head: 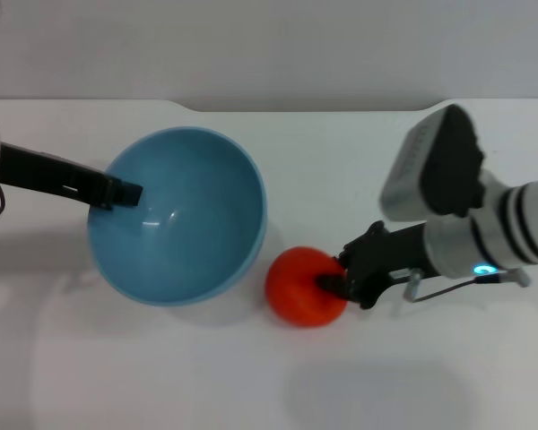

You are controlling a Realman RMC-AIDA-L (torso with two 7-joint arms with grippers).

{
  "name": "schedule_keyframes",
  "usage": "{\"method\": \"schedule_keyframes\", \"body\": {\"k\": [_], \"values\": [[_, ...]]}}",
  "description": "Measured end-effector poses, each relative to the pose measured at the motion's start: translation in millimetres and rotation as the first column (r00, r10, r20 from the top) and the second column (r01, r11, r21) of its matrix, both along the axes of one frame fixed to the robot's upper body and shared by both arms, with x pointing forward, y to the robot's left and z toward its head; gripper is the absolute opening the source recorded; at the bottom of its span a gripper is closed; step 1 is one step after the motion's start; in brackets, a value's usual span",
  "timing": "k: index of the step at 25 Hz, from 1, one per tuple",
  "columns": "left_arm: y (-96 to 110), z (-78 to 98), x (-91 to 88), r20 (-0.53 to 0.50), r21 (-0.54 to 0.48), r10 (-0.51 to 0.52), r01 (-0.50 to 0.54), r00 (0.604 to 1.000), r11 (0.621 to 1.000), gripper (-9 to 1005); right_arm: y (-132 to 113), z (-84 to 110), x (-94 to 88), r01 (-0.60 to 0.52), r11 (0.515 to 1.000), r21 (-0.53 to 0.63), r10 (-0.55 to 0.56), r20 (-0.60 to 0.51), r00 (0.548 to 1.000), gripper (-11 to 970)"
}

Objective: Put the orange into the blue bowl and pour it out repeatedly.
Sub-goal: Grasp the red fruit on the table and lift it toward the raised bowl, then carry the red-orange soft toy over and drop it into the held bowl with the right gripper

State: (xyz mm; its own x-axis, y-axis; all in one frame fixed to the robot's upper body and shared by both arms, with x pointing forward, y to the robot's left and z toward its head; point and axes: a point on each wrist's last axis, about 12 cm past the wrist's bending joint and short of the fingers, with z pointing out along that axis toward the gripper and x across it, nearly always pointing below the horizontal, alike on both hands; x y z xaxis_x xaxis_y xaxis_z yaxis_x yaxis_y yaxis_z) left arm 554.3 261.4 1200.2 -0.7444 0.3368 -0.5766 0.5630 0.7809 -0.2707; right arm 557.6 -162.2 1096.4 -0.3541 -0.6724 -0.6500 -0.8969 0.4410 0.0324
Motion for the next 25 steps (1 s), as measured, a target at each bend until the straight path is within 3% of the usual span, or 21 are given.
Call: {"method": "schedule_keyframes", "body": {"k": [7, 10, 11, 13, 20, 25], "values": [[-24.0, -7.1, 3.7, -0.038, 0.061, -0.072, 0.075, 0.997, 0.995, -2, -54.5, 48.2, -23.4, 0.119, 0.989, 0.091, -0.128, 0.103, 0.986, 147], [-46.7, -10.5, 6.5, -0.057, 0.099, -0.124, 0.130, 0.991, 0.987, -2, -83.7, 80.2, -46.3, 0.169, 0.975, 0.145, -0.195, 0.183, 0.964, 130], [-56.4, -12.2, 7.3, -0.062, 0.111, -0.147, 0.153, 0.987, 0.982, -2, -83.7, 80.2, -46.3, 0.169, 0.975, 0.145, -0.195, 0.183, 0.964, 124], [-79.3, -16.0, 9.2, -0.078, 0.132, -0.198, 0.207, 0.977, 0.969, -1, -91.6, 106.9, -60.2, 0.114, 0.968, 0.222, -0.168, 0.242, 0.956, 112], [-118.6, -27.7, 11.4, -0.133, 0.168, -0.266, 0.287, 0.955, 0.943, -1, -73.3, 135.8, -73.9, -0.109, 0.948, 0.300, 0.013, 0.304, 0.953, 58], [-132.6, -29.9, 15.6, -0.136, 0.161, -0.249, 0.269, 0.959, 0.950, -2, -52.9, 130.2, -69.1, -0.186, 0.943, 0.277, 0.105, 0.283, 0.954, 26]]}}
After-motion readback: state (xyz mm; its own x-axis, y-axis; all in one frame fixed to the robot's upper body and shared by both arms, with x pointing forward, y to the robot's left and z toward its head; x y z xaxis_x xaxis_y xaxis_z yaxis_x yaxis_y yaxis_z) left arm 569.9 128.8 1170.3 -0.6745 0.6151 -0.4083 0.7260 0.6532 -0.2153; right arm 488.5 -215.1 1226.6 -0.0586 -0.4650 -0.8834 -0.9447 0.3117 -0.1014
